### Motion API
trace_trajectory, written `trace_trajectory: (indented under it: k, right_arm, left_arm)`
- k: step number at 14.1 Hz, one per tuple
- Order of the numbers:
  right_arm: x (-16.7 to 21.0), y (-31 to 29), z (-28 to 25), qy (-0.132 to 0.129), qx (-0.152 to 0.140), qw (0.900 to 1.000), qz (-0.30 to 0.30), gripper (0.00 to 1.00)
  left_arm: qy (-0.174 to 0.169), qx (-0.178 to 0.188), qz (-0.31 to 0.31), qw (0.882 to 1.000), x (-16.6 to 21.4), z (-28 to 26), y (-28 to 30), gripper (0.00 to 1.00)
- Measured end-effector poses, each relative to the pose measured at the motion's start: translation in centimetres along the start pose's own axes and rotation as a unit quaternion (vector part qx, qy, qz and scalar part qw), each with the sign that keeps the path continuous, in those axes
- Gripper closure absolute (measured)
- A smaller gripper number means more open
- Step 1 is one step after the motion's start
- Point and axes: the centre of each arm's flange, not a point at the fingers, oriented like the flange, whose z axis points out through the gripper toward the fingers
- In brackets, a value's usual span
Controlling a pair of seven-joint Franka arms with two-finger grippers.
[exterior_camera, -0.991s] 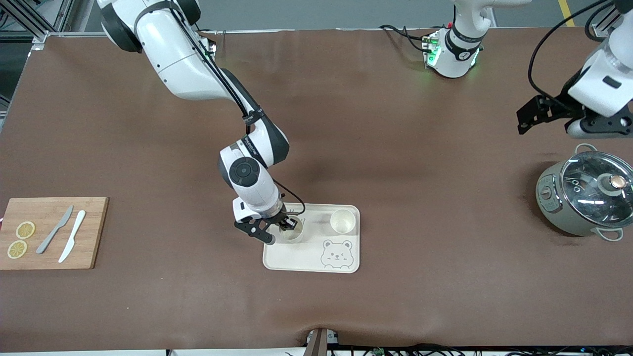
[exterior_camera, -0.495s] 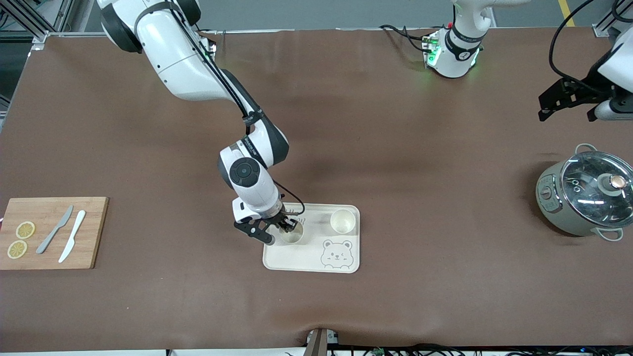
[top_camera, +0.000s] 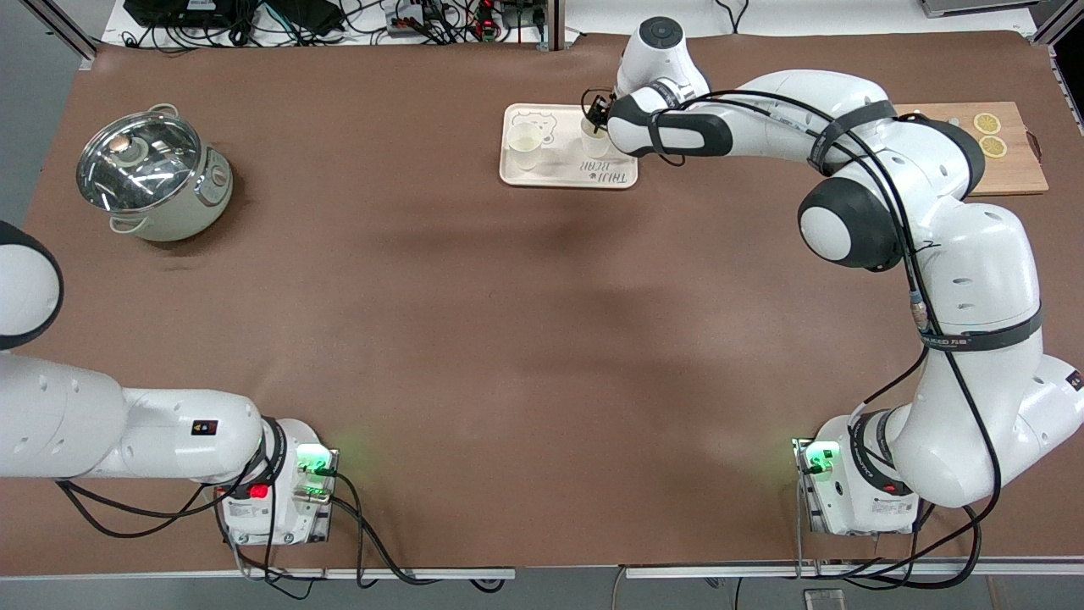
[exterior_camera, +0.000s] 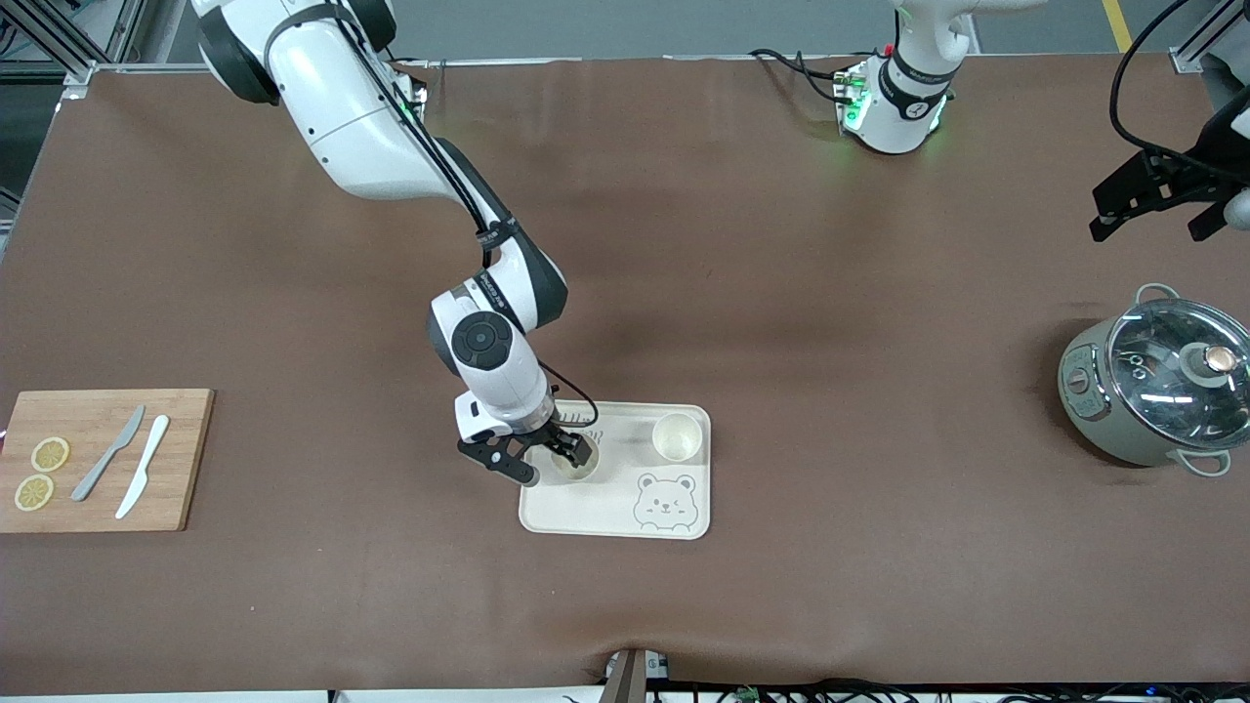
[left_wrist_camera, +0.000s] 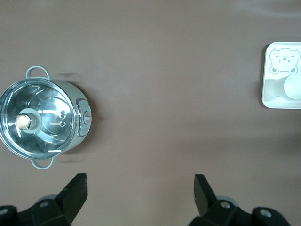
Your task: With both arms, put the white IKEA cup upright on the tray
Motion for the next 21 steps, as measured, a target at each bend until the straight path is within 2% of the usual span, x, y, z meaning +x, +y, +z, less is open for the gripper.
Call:
trace_trajectory:
  k: [4, 6, 10, 13, 17, 21]
  right_arm:
    - [0.4, -0.3, -1.4, -0.004, -0.011, 1.000, 0.001, 0.00]
    - [0.8, -0.7, -4.1, -0.010, -0.022, 1.000, 0.001, 0.00]
    - [1.8, -0.7, -15.4, -0.028, -0.055, 0.998, -0.013, 0.00]
    - [3.2, 2.1, -24.2, -0.053, -0.082, 0.995, -0.035, 0.00]
    - [8.4, 9.5, -31.5, -0.099, -0.085, 0.989, -0.071, 0.00]
    - [14.7, 17.8, -34.5, -0.119, -0.081, 0.983, -0.114, 0.00]
  left_arm:
    - [-0.035, -0.002, 0.044, 0.998, 1.4, 2.3, -0.1, 0.00]
    - [-0.043, -0.003, 0.050, 0.998, 1.8, 3.0, -0.1, 0.00]
    - [-0.049, -0.003, 0.053, 0.997, 1.8, 3.1, -0.1, 0.00]
    - [-0.050, -0.003, 0.054, 0.997, 1.8, 3.1, 0.0, 0.00]
    - [-0.047, -0.003, 0.053, 0.997, 1.8, 2.8, -0.1, 0.00]
    - [-0.048, -0.003, 0.054, 0.997, 1.8, 2.8, -0.1, 0.00]
